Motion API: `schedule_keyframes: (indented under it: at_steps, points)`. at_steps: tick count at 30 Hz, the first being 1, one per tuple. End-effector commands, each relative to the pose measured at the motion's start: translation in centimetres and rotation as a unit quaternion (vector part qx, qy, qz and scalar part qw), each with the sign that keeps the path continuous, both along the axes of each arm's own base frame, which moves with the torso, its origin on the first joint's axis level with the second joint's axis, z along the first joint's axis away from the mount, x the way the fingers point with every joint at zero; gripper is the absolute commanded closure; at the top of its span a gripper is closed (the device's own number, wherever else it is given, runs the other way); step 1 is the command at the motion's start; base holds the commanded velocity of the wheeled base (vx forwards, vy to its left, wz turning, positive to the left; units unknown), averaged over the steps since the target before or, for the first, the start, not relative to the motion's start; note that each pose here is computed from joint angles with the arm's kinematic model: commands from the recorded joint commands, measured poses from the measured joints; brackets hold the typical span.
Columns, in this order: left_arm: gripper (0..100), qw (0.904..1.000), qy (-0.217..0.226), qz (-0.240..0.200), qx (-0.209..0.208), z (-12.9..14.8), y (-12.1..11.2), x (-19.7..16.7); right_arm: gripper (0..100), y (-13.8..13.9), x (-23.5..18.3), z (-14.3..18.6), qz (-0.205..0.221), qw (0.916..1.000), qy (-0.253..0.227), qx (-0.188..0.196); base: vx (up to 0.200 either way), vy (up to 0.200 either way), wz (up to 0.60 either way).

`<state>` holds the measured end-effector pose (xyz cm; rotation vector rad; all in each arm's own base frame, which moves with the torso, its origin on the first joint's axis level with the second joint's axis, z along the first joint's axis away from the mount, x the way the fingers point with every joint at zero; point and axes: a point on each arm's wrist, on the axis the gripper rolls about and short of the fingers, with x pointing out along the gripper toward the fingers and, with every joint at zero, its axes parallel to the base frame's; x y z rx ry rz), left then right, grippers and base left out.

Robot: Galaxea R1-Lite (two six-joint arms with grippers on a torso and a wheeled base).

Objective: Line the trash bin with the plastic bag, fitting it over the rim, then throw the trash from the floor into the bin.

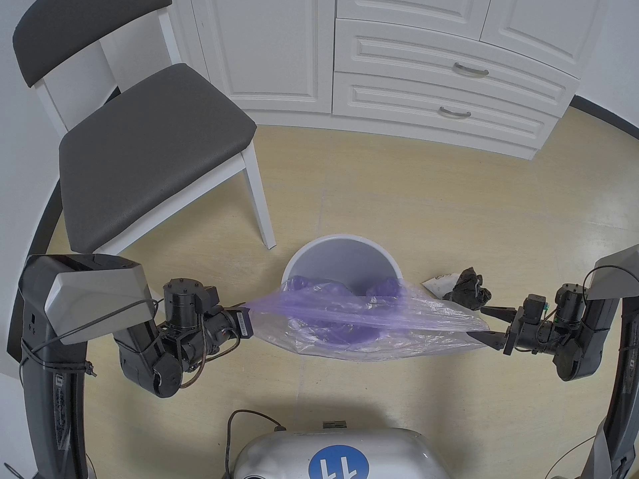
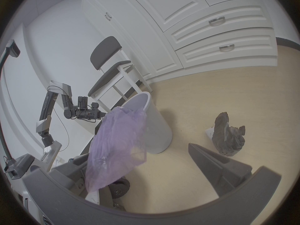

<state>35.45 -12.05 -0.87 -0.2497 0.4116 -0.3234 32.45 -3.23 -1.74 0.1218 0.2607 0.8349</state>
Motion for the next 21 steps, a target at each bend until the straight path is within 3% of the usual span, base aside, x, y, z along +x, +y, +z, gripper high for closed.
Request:
schedule_keyframes:
  at_steps: [1,15,19,21]
  points:
    - [100,1.0000,0.005,0.002,0.002,-0.5,0.1,0.1,0,-0.6,0.0,-0.2,-0.009,1.0000,-0.003,0.000,0.000,0.000,0.00]
    - [100,0.9999,0.003,0.011,0.005,-0.6,0.9,0.6,0,-2.0,0.0,0.4,-0.028,0.9995,-0.013,-0.001,0.000,0.000,0.00]
    - [100,0.9999,-0.009,0.006,0.001,0.7,0.6,0.1,0,-1.9,-0.1,3.5,-0.040,0.9974,-0.059,-0.015,0.000,0.000,0.00]
    - [100,0.9999,-0.016,0.002,-0.002,1.7,0.5,-0.4,0,-2.0,-0.3,5.7,-0.084,0.9920,-0.089,-0.031,0.000,0.000,0.00]
